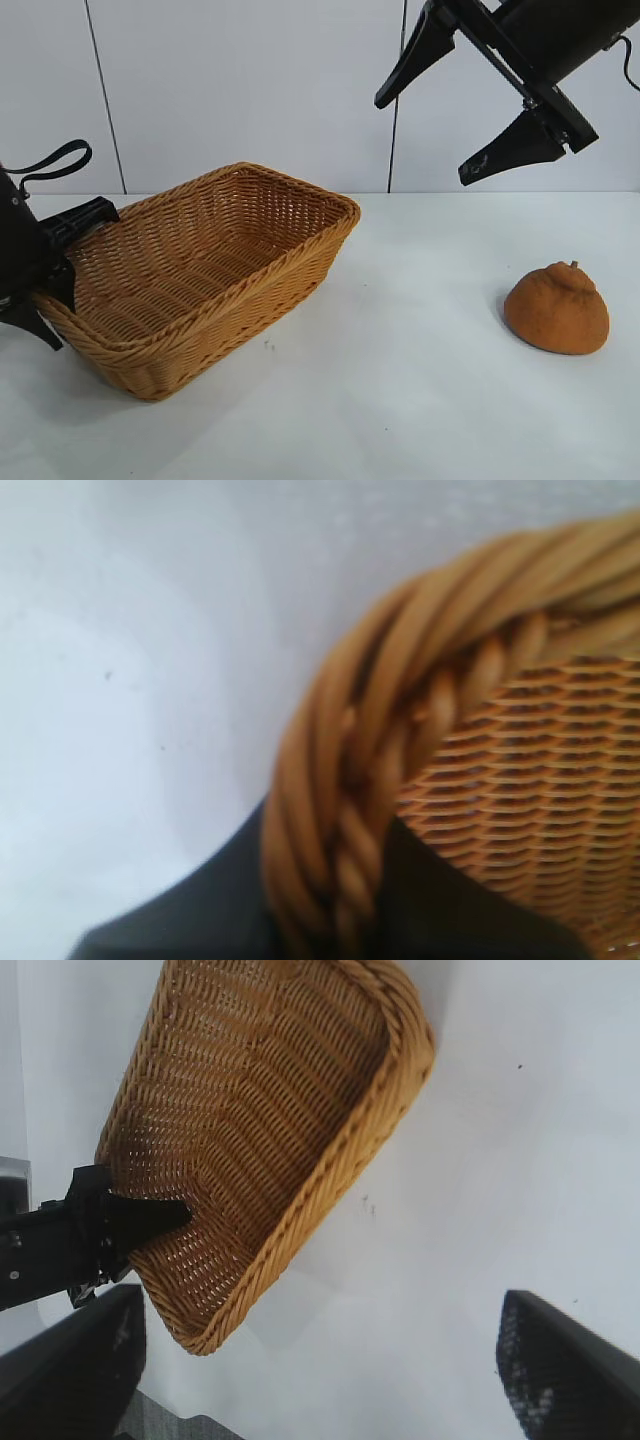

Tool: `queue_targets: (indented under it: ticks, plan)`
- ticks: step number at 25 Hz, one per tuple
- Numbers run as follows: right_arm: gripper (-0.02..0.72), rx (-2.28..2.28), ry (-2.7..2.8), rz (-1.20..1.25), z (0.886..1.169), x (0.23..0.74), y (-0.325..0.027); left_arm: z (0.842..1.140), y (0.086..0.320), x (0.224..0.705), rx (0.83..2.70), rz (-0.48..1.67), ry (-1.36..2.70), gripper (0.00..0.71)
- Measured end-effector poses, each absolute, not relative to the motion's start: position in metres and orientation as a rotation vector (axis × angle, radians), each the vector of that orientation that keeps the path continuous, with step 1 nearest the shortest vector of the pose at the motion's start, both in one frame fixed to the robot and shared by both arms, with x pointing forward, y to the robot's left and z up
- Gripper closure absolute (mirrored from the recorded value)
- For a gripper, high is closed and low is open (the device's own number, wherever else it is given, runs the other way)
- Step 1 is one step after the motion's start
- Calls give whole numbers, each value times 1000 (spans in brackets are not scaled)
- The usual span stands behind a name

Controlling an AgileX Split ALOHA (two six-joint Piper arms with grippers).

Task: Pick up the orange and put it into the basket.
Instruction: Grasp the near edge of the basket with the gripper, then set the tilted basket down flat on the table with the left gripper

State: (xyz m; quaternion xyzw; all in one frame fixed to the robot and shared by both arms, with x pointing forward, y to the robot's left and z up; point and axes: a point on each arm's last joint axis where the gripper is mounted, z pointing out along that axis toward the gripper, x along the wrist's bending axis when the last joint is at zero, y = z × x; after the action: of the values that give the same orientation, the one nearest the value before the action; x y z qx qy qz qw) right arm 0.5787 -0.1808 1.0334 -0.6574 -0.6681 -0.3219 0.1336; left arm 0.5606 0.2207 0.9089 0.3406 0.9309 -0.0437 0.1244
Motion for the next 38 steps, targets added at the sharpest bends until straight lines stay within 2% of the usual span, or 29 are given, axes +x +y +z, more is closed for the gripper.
queue_targets:
  ticks: [11, 18, 25, 28, 38]
  plan:
    - [51, -1906, -1937, -933, 1033, 579, -181, 969, 205, 611, 1283, -113, 2472, 620]
    - [51, -1906, -1937, -933, 1033, 579, -181, 964, 197, 639, 1697, -153, 2328, 620]
    - [51, -1906, -1937, -933, 1033, 579, -181, 971, 194, 639, 1985, -193, 2132, 620]
    - [51, -1906, -1937, -933, 1033, 579, -181, 971, 194, 636, 2027, -215, 2110, 622]
    - [51, -1906, -1937, -933, 1033, 579, -181, 970, 191, 641, 1976, -204, 2090, 622]
